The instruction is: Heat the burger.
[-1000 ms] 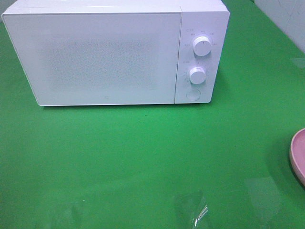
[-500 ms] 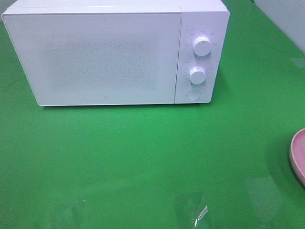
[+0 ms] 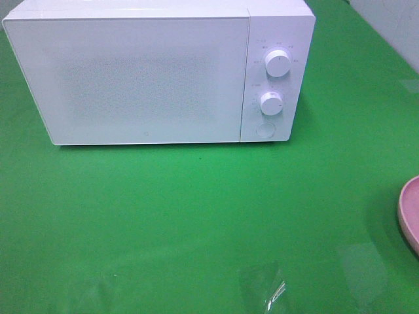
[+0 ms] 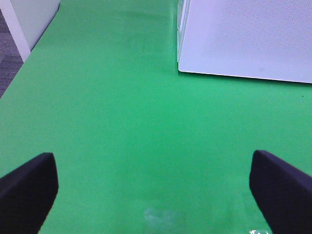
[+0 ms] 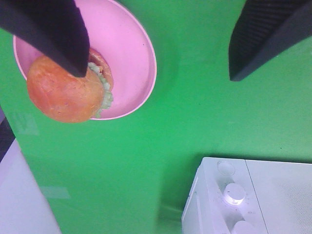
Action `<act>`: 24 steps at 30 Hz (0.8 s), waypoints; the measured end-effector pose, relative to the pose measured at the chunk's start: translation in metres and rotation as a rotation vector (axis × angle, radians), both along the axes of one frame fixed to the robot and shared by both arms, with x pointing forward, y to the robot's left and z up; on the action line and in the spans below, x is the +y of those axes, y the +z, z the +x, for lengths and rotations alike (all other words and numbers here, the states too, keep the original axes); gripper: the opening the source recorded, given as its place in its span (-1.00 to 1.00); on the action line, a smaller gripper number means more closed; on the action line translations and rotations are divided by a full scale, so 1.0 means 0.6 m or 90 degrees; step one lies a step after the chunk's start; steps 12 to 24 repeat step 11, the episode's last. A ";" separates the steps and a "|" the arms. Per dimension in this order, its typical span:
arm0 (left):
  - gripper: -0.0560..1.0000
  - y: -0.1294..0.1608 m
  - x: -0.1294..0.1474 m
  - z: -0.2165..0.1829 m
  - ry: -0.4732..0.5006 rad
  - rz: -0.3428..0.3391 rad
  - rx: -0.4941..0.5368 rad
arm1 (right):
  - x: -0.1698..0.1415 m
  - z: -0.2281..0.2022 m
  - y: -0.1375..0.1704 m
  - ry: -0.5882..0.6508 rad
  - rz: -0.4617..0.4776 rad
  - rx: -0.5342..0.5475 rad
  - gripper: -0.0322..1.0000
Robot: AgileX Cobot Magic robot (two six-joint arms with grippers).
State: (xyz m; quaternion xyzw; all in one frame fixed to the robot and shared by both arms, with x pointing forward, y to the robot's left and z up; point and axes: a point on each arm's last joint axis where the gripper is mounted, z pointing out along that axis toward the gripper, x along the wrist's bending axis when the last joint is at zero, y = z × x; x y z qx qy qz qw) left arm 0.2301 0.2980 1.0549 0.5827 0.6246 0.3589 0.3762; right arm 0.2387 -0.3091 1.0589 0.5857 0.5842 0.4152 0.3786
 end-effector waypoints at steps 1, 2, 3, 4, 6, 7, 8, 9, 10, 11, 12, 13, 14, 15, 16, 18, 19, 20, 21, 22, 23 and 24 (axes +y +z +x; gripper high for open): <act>0.98 0.000 0.000 0.000 0.000 0.000 0.000 | 0.000 0.000 0.000 0.000 0.000 0.000 0.53; 0.98 0.000 0.000 0.000 0.000 0.000 0.000 | 0.000 0.000 0.000 0.000 0.000 0.000 0.53; 0.98 0.000 0.000 0.000 0.000 0.000 0.000 | 0.000 0.000 0.000 0.000 0.000 0.000 0.53; 0.98 0.000 0.000 0.000 0.000 0.000 0.000 | 0.000 0.000 0.000 0.000 0.000 0.000 0.53; 0.98 0.000 0.000 0.000 0.000 0.000 0.000 | 0.000 0.000 0.000 0.000 0.000 0.000 0.53; 0.98 0.000 0.000 0.000 0.000 0.000 0.000 | 0.000 0.000 0.000 0.000 0.000 0.000 0.53; 0.98 0.000 0.000 0.000 0.000 0.000 0.000 | 0.000 0.000 0.000 0.000 0.000 0.000 0.53; 0.98 0.000 0.000 0.000 0.000 0.000 0.000 | 0.000 0.000 0.000 0.000 0.000 0.000 0.53; 0.98 0.000 0.000 0.000 0.000 0.000 0.000 | 0.000 0.000 0.000 0.000 0.000 0.000 0.53; 0.98 0.000 0.000 0.000 0.000 0.000 0.000 | 0.000 0.000 0.000 0.000 0.000 0.000 0.53; 0.98 0.000 0.000 0.000 0.000 0.000 0.000 | 0.000 0.000 0.000 0.000 0.000 0.000 0.53; 0.98 0.000 0.000 0.000 0.000 0.000 0.000 | 0.000 0.000 0.000 0.000 0.000 0.000 0.53; 0.98 0.000 0.000 0.000 0.000 0.000 0.000 | 0.000 0.000 0.000 0.000 0.000 0.000 0.53; 0.98 0.000 0.000 0.000 0.000 0.000 0.000 | 0.000 0.000 0.000 0.000 0.000 0.000 0.53; 0.98 0.000 0.000 0.000 0.000 0.000 0.000 | 0.000 0.000 0.000 0.000 0.000 0.000 0.53; 0.98 0.000 0.000 0.000 0.000 0.000 0.000 | 0.000 0.000 0.000 0.000 0.000 0.000 0.53; 0.98 0.000 0.000 0.000 0.000 0.000 0.000 | 0.000 0.000 0.000 0.000 0.000 0.000 0.53; 0.98 0.000 0.000 0.000 0.000 0.000 0.000 | 0.000 0.000 0.000 0.000 0.000 0.000 0.53; 0.98 0.000 0.000 0.000 0.000 0.000 0.000 | 0.000 0.000 0.000 0.000 0.000 0.000 0.53; 0.98 0.000 0.000 0.000 0.000 0.000 0.000 | 0.000 0.000 0.000 0.000 0.000 0.000 0.53; 0.98 0.000 0.000 0.000 0.000 0.000 0.000 | 0.000 0.000 0.000 0.000 0.000 0.000 0.53; 0.98 0.000 0.000 0.000 0.000 0.000 0.000 | 0.000 0.000 0.000 0.000 0.000 0.000 0.53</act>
